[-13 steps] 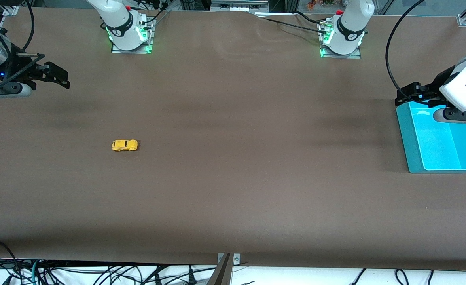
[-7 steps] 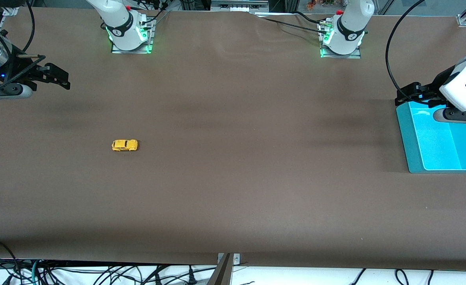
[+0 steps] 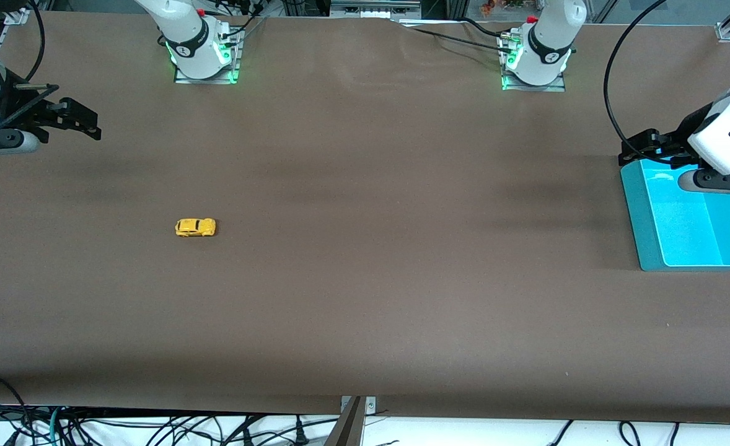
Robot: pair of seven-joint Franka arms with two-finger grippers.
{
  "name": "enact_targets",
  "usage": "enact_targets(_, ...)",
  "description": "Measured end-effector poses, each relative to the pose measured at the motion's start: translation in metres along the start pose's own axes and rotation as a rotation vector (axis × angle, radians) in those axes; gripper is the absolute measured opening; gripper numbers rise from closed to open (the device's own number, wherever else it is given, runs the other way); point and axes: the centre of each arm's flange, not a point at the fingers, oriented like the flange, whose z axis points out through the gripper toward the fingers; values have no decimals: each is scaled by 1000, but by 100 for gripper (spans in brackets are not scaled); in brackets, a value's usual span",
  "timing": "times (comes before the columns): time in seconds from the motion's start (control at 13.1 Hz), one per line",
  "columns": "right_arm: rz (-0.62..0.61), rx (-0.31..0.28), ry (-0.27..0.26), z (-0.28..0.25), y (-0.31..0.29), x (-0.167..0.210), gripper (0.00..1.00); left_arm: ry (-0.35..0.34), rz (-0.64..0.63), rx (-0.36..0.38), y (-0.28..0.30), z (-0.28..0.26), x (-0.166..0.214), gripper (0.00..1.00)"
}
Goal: Wind and store yellow beetle car
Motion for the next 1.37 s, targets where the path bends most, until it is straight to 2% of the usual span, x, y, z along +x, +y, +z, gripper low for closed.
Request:
enact_targets(0.46,-10,-2,12,-1,-5,1,100,0,0,0,0,0,0,100)
enact_targets(0.84,-11,-3,48,-4,-5,6,100,0,0,0,0,0,0,100)
enact_targets(1.07,-22,6,47,3,-7,12,100,-1,0,0,0,0,0,100)
enact_targets(1.22,-61,38,46,5,-10,15,100,-1,0,0,0,0,0,100)
enact_targets(1.37,-185,45,34,13,-10,20,100,-1,0,0,0,1,0,100)
